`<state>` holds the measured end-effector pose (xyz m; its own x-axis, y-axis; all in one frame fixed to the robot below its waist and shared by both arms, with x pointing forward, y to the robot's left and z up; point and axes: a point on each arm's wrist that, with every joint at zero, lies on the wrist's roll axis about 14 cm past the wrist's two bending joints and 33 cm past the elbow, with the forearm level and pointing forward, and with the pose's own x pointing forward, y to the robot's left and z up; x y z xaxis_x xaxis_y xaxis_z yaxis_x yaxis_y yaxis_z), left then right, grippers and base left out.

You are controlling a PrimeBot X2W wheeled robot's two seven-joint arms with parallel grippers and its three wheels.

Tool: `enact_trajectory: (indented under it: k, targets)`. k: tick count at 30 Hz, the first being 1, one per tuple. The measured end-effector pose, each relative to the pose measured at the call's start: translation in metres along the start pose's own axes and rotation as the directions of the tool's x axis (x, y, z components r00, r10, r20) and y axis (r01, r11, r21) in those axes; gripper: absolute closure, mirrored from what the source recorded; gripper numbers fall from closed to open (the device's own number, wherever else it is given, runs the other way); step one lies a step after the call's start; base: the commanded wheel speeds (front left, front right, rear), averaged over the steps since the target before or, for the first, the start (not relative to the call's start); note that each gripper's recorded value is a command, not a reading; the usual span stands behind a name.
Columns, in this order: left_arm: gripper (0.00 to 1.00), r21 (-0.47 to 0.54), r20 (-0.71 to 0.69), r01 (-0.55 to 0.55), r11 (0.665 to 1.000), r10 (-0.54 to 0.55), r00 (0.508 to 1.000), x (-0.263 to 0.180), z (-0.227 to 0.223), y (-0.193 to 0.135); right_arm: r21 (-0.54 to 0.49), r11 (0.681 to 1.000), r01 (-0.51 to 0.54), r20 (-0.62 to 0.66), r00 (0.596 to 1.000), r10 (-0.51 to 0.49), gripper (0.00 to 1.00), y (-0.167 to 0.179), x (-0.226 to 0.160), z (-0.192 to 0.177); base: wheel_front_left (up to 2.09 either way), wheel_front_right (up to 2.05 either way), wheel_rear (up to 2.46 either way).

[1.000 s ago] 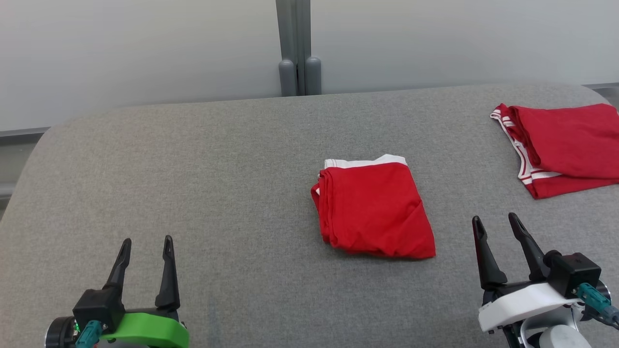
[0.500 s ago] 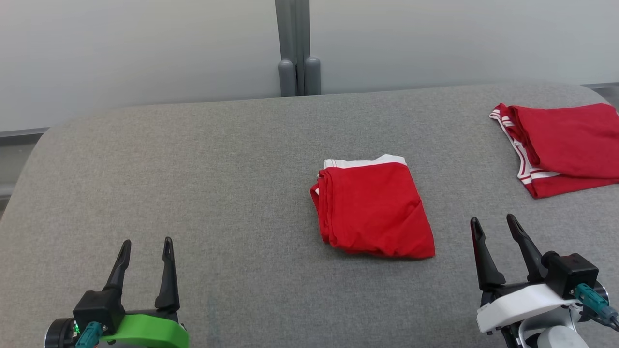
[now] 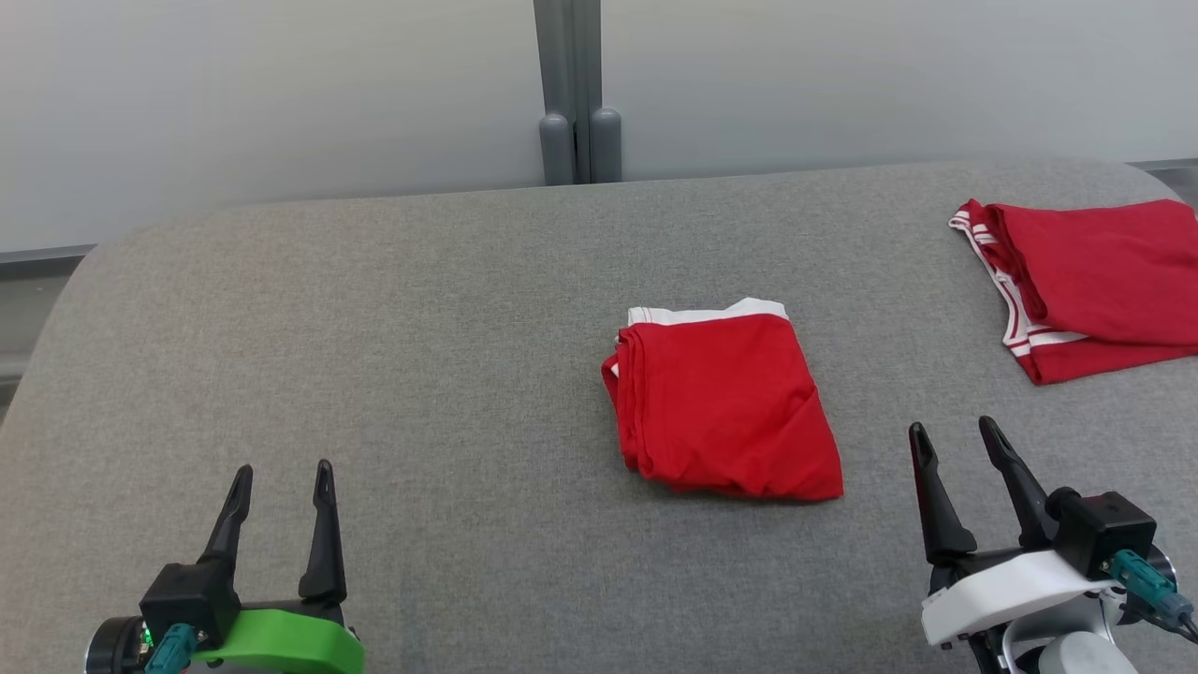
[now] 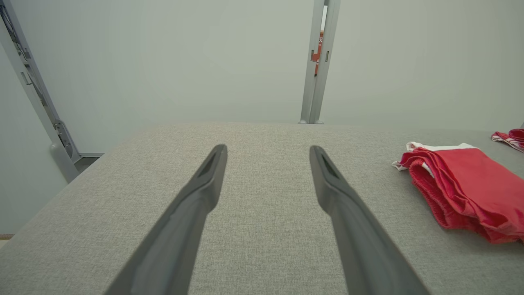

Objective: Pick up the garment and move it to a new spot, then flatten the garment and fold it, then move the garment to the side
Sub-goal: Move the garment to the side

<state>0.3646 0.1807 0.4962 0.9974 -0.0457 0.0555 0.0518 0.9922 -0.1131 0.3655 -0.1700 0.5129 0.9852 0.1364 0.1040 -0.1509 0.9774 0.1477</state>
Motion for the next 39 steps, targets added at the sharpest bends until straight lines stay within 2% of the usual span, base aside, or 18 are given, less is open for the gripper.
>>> enact_trajectory:
  k: [15, 25, 32, 39]
  targets:
    - [0.00, 0.000, -0.001, 0.005, 1.000, -0.005, 1.000, 0.000, 0.000, -0.001, 0.006, 1.000, 0.001, -0.003, 1.000, -0.001, 0.00, 0.001, 0.001, -0.001, 0.00, 0.00, 0.00]
    - [0.00, -0.002, -0.019, 0.015, 1.000, -0.015, 1.000, 0.004, -0.006, -0.005, -0.047, 0.993, -0.105, 0.022, 0.994, 0.106, 0.00, 0.021, 0.045, 0.012, 0.00, 0.00, 0.00]
    - [0.00, -0.008, -0.029, 0.010, 1.000, -0.010, 1.000, 0.009, -0.010, -0.003, -0.099, 0.983, -0.157, -0.075, 0.986, 0.150, 0.00, 0.022, 0.083, -0.008, 0.00, 0.00, 0.00]
    - [0.00, -0.021, -0.046, -0.018, 1.000, 0.017, 0.999, 0.013, -0.016, 0.004, -0.107, 0.976, -0.187, -0.213, 0.964, 0.162, 0.00, 0.022, 0.108, -0.047, 0.00, 0.00, 0.00]
